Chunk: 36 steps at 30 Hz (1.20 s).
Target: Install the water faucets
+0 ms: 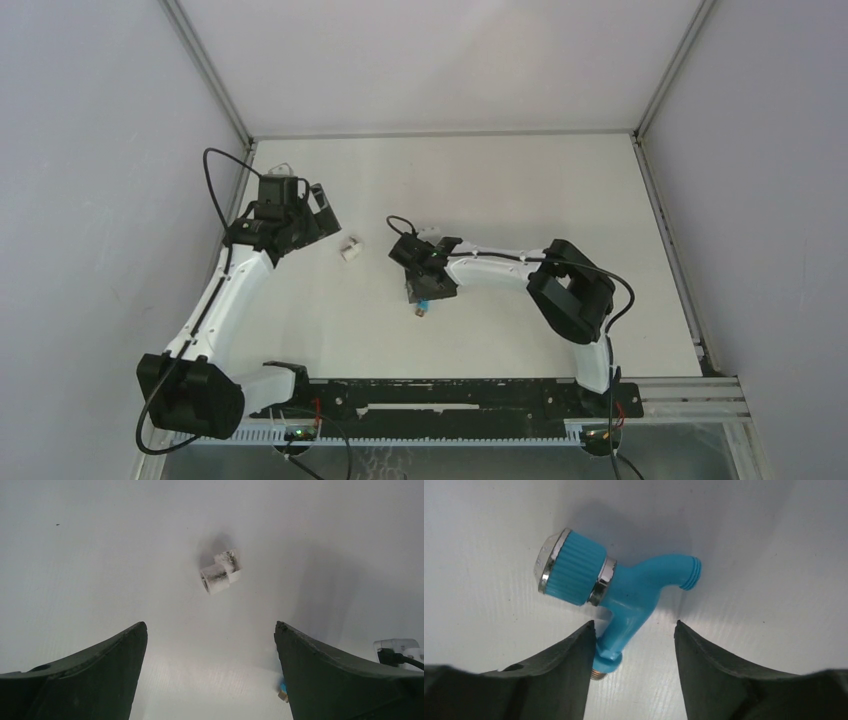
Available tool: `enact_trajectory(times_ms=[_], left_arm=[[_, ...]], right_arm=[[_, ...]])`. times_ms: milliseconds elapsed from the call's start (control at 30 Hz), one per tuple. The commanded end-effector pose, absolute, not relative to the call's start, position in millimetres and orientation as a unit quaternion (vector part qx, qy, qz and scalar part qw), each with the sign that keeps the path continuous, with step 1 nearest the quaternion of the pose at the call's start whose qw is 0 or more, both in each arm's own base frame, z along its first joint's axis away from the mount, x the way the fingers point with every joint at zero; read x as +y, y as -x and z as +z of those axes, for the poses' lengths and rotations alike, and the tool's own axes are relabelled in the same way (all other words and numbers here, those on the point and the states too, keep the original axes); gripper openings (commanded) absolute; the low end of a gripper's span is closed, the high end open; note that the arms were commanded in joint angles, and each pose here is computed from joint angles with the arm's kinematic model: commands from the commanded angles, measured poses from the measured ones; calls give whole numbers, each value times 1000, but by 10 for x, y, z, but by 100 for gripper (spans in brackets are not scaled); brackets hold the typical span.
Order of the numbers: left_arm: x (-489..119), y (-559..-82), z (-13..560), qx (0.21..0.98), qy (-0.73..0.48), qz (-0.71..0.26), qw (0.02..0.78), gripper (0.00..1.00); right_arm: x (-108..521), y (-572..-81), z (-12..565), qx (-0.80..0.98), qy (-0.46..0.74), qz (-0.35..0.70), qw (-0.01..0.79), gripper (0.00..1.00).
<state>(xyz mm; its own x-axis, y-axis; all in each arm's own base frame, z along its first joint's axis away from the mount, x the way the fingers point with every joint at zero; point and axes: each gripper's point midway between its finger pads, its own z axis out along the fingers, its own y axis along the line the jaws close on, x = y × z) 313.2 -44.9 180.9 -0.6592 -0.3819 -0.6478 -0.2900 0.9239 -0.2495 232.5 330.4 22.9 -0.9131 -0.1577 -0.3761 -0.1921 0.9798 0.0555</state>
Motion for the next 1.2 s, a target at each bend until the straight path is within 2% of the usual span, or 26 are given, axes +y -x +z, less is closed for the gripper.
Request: enact_trajectory(times_ms=[0,200,333,433,500,633,700,800,1033,1100,1167], left_arm=[[-492,-3179,1915,897,191,-80,390,100],[-657,-3126,1743,916,163,-60,361,99],[-998,-3116,1663,925,126,-78,349,99],[-1214,-3122,1632,930,100,-86,342,100],[-1267,-3133,1620,932,92,-83,340,99],[-1180,-3161,1565,935,81,-48,341,100],[-1019,-3207,1441,941,70,9,331,98],[-889,-3306,1251,952,57,81,290,96],[-861,-3688,977,954,48,156,253,91],[-872,-3770,910,956,40,161,242,87],[-888,-3853,869,957,31,166,237,79]], right_arm=[[3238,-2484,236,978,41,35,199,63],[2680,-2655,157,978,-40,20,201,56],[2219,-2766,155,976,-77,1,204,56],[1945,-2808,157,975,-90,-7,203,60],[1854,-2832,174,975,-95,-1,201,67],[1824,-2864,282,974,-89,19,207,89],[1881,-2877,380,972,-74,35,218,93],[2021,-2898,581,966,-58,69,243,95],[2025,-2926,1011,948,-65,96,296,95],[1968,-2917,1115,944,-69,94,309,95],[1920,-2899,1192,941,-69,91,317,95]])
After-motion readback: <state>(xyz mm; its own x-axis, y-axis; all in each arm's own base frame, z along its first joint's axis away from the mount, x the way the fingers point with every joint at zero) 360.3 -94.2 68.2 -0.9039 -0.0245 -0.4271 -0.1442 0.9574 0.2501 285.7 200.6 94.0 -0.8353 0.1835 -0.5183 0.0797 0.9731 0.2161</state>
